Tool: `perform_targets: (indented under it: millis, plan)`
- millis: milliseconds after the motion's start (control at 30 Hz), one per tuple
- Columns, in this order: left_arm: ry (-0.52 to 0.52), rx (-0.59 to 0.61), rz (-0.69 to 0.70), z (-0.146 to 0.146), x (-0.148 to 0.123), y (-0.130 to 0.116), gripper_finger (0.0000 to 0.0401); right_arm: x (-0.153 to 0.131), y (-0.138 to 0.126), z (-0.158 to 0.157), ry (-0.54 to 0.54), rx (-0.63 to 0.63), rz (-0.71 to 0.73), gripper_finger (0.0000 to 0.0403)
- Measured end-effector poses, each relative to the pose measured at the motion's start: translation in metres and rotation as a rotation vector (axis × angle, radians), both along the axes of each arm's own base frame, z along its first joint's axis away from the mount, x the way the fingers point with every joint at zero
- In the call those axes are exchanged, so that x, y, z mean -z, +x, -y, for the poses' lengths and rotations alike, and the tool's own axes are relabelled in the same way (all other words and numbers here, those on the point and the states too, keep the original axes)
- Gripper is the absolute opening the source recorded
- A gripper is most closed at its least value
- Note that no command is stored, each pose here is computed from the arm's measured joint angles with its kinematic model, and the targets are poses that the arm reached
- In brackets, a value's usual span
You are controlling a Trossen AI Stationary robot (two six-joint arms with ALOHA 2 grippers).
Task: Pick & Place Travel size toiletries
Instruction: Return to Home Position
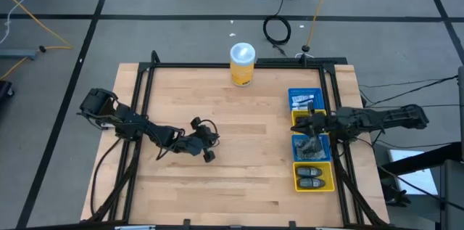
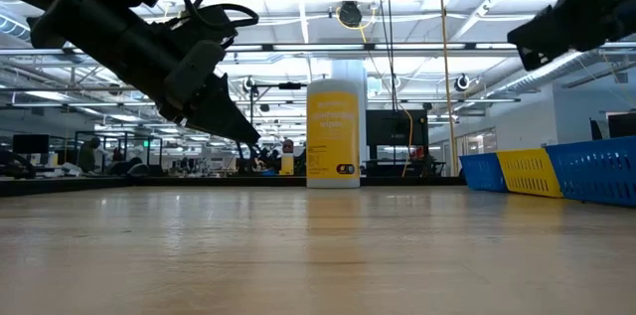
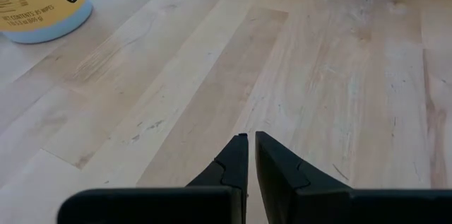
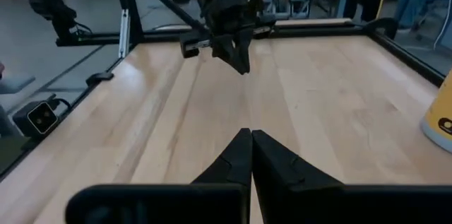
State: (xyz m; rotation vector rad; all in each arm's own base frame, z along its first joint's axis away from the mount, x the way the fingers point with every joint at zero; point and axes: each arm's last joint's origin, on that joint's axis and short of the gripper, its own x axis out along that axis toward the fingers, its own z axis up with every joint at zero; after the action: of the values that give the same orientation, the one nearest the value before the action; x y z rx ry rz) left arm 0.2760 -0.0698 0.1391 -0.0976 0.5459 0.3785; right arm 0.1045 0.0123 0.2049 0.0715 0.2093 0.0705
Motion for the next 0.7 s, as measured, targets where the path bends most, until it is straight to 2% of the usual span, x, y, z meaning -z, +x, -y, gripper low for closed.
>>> perform_targets:
  millis: [333,600,700]
  plan:
    - [-0.001,-0.001,0.001,0.000,0.000,0.000,0.0031,0.031,-0.009,0.001,-0.037,-0.008,0.080,0.0000]
    - [-0.001,-0.001,0.002,0.000,0.000,0.000,0.0031,0.034,-0.008,0.004,-0.071,0.008,0.239,0.0000]
    - [-0.001,-0.001,0.002,0.000,0.000,0.000,0.0031,0.036,-0.008,0.008,-0.058,0.055,0.230,0.0000]
